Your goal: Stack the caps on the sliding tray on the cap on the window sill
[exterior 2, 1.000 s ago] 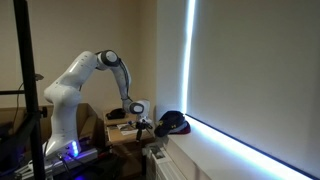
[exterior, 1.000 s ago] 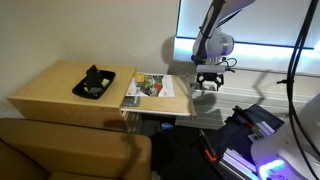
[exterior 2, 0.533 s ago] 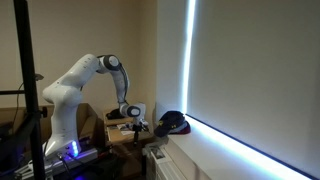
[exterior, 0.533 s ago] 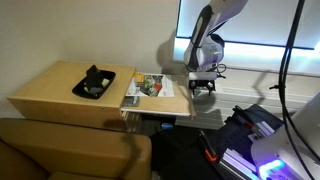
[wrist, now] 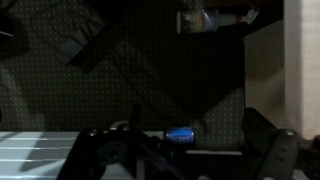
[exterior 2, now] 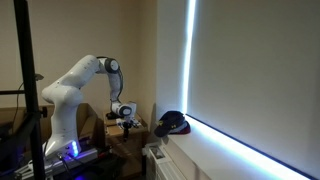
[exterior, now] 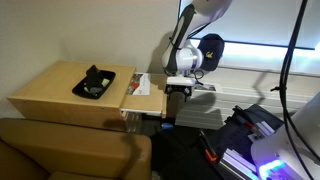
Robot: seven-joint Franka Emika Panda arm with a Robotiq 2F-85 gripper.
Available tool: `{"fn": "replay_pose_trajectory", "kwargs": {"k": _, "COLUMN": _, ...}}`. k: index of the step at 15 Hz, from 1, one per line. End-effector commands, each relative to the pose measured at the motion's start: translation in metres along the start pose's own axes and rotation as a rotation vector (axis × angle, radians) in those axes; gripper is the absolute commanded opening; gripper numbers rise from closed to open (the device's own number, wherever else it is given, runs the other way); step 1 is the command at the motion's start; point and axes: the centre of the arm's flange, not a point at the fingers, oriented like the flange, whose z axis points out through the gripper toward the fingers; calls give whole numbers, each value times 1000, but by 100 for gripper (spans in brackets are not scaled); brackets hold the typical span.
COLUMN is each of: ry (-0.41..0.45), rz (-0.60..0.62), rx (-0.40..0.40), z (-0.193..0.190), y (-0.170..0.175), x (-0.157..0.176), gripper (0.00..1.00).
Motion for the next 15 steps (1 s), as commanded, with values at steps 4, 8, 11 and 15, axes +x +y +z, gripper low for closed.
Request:
{"fn": "replay_pose_trajectory", "kwargs": {"k": 4, "ry": 202, "rz": -200, "rx": 36, "z": 13, "y": -63, "x": -30, "gripper": 100}}
{"fn": "replay_pose_trajectory", "kwargs": {"k": 8, "ry": 292, "rz": -164, "rx": 117, "z": 1, "y": -38, "x": -15, "gripper": 100}}
{"fn": "replay_pose_trajectory", "kwargs": {"k": 11, "ry": 311, "rz": -168, "rx": 160, "z": -17, "y": -10, "x": -18, "gripper": 100}}
{"fn": "replay_pose_trajectory", "kwargs": {"k": 15, "ry": 314, "rz": -139, "rx": 129, "z": -7, "y": -19, "x": -3, "gripper": 100}}
